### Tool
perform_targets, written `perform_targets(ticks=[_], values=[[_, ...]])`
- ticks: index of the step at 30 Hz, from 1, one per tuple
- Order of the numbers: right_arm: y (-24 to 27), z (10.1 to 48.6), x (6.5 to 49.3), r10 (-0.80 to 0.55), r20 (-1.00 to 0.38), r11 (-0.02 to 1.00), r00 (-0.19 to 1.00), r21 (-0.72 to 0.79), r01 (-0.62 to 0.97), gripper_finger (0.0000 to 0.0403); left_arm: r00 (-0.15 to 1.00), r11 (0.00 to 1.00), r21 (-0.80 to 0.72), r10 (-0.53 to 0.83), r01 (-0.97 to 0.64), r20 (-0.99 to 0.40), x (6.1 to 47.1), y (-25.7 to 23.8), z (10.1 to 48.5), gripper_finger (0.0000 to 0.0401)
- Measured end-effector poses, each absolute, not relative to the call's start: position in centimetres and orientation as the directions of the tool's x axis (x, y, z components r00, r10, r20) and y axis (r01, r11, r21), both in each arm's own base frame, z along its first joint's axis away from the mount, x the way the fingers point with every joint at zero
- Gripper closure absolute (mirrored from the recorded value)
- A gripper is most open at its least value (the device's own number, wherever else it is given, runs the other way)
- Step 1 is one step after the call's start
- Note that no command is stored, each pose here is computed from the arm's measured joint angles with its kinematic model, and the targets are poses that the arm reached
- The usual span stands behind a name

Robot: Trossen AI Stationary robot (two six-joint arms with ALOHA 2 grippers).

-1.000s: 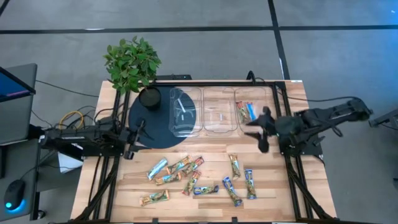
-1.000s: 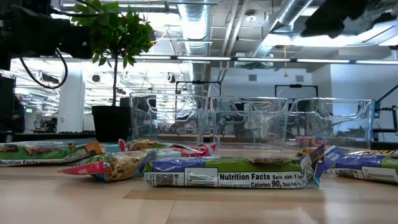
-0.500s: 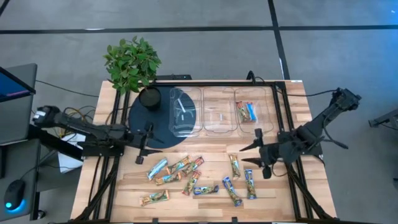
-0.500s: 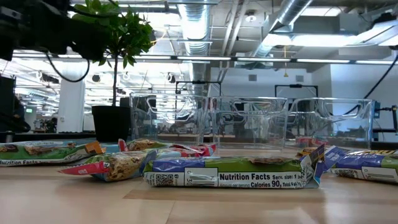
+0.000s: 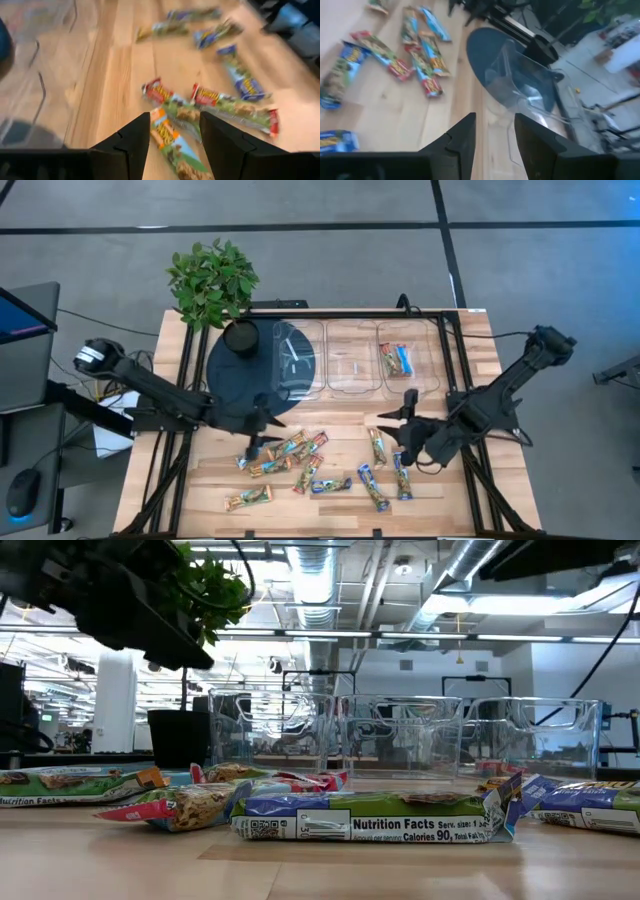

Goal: Pick and place Granola Bars by type
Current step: Put the yellow granola bar into the left transparent bin

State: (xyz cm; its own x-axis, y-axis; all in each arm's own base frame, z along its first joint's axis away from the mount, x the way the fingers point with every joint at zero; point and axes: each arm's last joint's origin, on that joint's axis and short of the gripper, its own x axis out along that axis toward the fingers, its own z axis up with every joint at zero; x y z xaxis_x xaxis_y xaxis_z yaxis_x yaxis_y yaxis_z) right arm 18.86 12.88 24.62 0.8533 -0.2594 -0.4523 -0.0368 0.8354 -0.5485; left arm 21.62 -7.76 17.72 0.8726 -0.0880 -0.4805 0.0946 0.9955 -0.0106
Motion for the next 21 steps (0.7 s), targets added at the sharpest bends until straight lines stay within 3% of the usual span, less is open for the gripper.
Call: perform_targets(ticks=[11,21], values=[[12.7,23.5,18.9,-0.361,-0.456,0.798,0.813,-0.603,0.016,0.0285,0.593,0.989,-0.068,0.023,-0.131,-0.805,23.1,-12.3,18.0,0.0234],[12.6,23.6,18.9,-0.381,-0.442,0.788,0.812,-0.615,0.035,0.0285,0.455,0.944,-0.094,0.064,-0.316,-0.888,21.3,-14.0,16.6,0.0234]])
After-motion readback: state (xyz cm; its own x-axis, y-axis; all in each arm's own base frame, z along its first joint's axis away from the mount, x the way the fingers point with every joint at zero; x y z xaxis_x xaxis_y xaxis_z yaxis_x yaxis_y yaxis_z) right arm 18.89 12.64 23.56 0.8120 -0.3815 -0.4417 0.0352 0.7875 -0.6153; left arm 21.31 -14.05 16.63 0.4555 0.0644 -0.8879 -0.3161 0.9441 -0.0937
